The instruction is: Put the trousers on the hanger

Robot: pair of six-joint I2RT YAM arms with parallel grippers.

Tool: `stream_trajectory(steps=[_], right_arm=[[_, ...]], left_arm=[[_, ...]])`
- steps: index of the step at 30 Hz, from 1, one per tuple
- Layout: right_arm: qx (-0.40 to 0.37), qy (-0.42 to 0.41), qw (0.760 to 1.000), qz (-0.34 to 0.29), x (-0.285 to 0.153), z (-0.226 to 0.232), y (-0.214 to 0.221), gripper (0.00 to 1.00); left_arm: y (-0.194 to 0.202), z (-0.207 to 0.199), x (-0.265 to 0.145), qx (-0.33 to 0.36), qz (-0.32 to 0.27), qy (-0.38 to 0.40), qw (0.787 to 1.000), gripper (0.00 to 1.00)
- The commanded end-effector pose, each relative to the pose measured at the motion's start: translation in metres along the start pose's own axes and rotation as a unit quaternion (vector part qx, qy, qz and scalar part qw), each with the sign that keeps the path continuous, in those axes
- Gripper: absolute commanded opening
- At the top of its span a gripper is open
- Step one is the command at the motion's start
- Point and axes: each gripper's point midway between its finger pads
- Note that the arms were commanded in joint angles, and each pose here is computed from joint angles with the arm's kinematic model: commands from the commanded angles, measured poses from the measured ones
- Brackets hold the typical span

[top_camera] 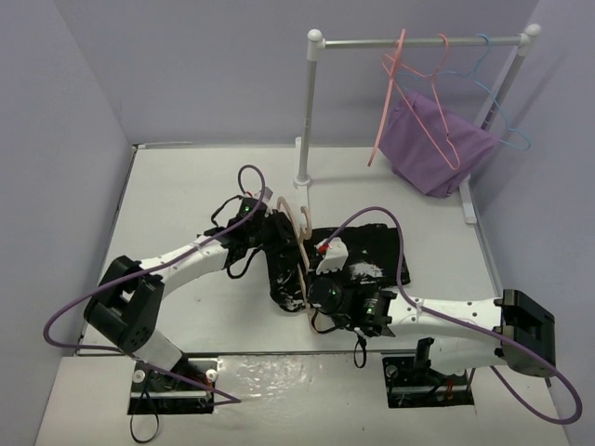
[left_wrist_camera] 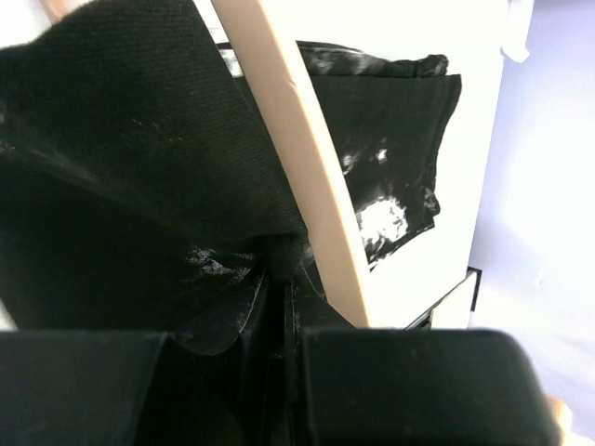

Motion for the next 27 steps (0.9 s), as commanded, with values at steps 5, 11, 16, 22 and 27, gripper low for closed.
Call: stream_trajectory(steps=[5, 11, 16, 22, 27], right_arm=[[0.064, -0.002, 0.997, -0.033, -0.002, -0.008, -0.022, 0.0], [0.072, 0.0, 0.997, -0.021, -0.001, -0.024, -0.014, 0.0], [0.083, 0.003, 0.996, -0.017, 0.0, -0.037, -0.015, 0.0], [0.076, 0.004, 0.997, -0.013, 0.0, -0.039, -0.014, 0.0], [0.063, 0.001, 0.998, -0.008, 0.002, -0.035, -0.016, 0.0]], left_arm=[[-0.014, -0.081, 0.021, 0.027, -0.043, 0.152, 0.987, 0.0], [0.0, -0.092, 0.032, 0.055, -0.014, 0.182, 0.982, 0.12], [-0.001, -0.073, 0.02, 0.119, -0.02, 0.119, 0.986, 0.44], [-0.019, -0.051, -0.018, 0.18, -0.046, 0.033, 0.982, 0.67], [-0.021, -0.027, -0.048, 0.218, -0.046, -0.026, 0.975, 0.64]])
Point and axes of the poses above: each gripper's point midway between its finger pads, its own x axis out along the fingers, its own z axis along the line the jaws close on, y = z × x, and after that the axes turned 5 degrees about x, right-handed
